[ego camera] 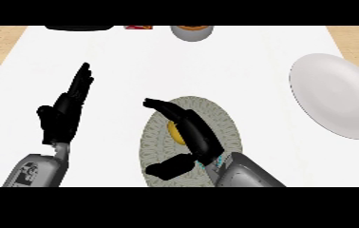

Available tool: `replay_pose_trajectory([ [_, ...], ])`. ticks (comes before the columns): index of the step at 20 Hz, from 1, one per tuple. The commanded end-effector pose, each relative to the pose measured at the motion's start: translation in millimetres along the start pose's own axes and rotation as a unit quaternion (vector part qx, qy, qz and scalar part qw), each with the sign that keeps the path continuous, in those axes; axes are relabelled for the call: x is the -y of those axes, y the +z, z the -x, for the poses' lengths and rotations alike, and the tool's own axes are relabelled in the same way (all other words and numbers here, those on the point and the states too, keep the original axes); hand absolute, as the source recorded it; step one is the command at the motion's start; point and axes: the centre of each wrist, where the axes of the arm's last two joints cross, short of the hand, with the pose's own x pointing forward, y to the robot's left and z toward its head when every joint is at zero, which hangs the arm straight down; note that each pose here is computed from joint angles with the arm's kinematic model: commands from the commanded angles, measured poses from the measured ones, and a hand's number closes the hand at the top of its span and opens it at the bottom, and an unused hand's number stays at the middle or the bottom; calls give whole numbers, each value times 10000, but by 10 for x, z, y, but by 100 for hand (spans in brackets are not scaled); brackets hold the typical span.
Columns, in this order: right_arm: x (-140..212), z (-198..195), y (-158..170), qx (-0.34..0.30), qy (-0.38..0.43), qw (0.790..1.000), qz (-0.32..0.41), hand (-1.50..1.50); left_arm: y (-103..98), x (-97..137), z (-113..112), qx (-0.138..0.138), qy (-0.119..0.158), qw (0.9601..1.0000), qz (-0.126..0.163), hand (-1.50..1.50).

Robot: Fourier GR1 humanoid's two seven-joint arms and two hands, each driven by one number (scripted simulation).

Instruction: Pick the lemon from the placemat and place it in the plate

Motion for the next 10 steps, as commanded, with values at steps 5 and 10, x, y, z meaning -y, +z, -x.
replay_pose_trajectory([
  [5,-510,134,-135,336,1327,9905,155,-150,-212,-82,-26,-81,-156,9997,198,0],
  [10,-17,-190,189,625,1674,9825,533,-150,-240,6,-53,-140,-68,9995,291,0],
])
